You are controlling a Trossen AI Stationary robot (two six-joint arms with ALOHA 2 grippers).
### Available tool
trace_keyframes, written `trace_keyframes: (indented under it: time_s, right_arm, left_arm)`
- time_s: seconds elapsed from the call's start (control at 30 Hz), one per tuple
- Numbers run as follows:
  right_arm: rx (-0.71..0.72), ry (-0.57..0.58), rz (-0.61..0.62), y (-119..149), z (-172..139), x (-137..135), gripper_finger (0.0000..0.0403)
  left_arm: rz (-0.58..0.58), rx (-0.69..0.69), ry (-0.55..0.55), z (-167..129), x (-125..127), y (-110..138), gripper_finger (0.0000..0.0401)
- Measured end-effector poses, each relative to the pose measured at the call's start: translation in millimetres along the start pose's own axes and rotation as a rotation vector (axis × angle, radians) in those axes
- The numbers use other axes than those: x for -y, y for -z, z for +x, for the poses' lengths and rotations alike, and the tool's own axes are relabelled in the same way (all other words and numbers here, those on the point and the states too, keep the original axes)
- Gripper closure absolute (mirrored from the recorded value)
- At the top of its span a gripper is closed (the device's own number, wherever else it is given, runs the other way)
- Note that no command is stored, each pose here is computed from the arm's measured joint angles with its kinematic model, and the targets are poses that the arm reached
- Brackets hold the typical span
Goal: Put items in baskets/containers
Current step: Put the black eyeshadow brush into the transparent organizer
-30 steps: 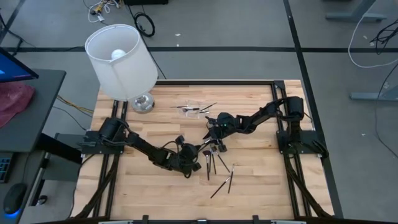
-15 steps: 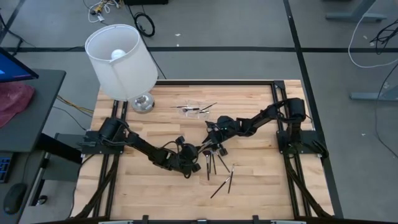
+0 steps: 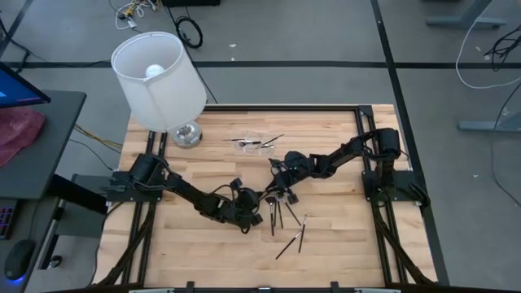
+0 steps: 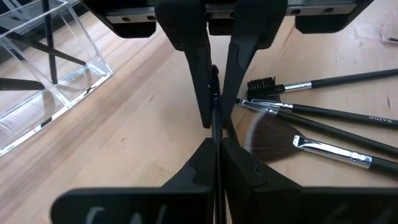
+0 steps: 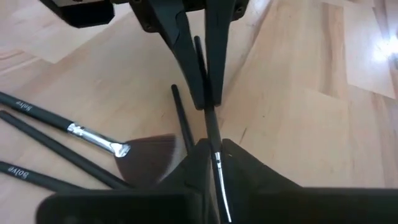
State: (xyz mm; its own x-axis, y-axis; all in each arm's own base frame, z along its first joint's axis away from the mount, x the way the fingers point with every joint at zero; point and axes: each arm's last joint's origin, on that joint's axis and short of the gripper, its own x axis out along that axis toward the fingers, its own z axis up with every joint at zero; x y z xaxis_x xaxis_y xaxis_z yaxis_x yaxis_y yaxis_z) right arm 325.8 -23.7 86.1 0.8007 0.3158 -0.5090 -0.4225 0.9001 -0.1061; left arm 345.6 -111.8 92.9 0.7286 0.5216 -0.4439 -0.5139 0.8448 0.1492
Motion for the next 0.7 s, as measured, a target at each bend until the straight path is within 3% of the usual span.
trace_keyframes:
  time_s: [0.33,0.6,0.7]
  right_arm:
    - [-0.023,-0.006,-0.034,2,0,-1,0.0384]
    - [-0.027,-0.004,-0.029,-4,-5,-1,0.0385]
    - [-0.048,0.058,-0.043,-12,-12,1,0.0385]
  left_arm:
    - [0.013,-0.026,0.02,1,-1,1,0.0363]
    - [0.03,-0.045,0.025,0,-1,3,0.0309]
    - [0.074,-0.051,0.016,-7,-4,-3,0.0286]
